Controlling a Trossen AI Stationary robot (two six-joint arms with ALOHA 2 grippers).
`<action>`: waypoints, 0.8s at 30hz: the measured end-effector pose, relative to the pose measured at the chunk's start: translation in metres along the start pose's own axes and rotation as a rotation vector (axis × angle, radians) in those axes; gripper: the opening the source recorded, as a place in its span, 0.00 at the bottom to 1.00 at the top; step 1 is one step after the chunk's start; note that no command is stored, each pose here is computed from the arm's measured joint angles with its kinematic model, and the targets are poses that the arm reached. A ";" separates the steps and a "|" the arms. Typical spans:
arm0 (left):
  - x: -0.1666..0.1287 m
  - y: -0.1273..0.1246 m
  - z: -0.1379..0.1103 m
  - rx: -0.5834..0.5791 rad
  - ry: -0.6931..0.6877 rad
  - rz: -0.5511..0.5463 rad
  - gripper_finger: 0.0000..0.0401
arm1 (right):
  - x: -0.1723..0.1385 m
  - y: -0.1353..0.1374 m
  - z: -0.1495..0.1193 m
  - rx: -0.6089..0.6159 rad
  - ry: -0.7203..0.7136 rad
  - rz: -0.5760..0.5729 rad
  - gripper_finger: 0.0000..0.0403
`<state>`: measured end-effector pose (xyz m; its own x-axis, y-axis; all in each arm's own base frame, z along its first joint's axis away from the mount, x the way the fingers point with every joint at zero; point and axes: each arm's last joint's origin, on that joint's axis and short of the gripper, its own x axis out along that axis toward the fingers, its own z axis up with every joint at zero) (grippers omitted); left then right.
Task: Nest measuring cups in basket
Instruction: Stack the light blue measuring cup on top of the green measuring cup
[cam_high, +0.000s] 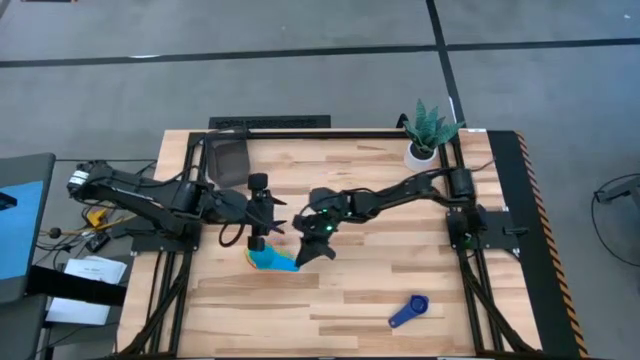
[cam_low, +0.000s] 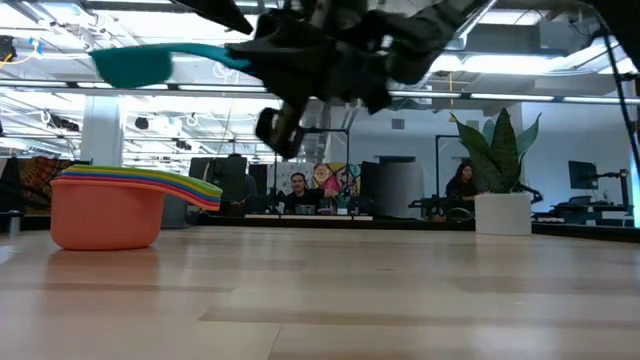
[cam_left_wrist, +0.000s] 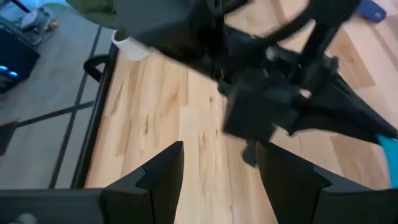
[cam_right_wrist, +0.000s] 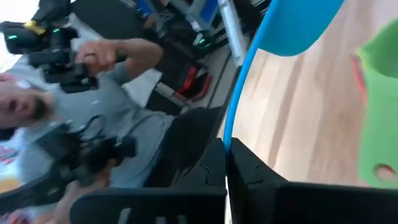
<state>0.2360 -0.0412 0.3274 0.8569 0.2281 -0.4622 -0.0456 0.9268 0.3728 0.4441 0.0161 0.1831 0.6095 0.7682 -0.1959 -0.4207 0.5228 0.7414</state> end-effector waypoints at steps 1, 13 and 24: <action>-0.002 -0.001 0.000 0.000 0.006 0.010 0.48 | 0.004 -0.004 0.002 0.009 0.017 0.022 0.02; -0.024 -0.003 -0.012 -0.040 0.099 0.072 0.48 | 0.007 -0.058 0.005 0.153 0.104 0.035 0.02; -0.022 -0.002 -0.011 -0.016 0.088 0.082 0.48 | -0.010 -0.068 0.012 0.154 0.085 0.016 0.03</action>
<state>0.2114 -0.0444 0.3284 0.8016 0.3277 -0.5000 -0.1221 0.9085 0.3997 0.4746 -0.0309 0.1424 0.5420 0.8078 -0.2318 -0.3178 0.4524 0.8333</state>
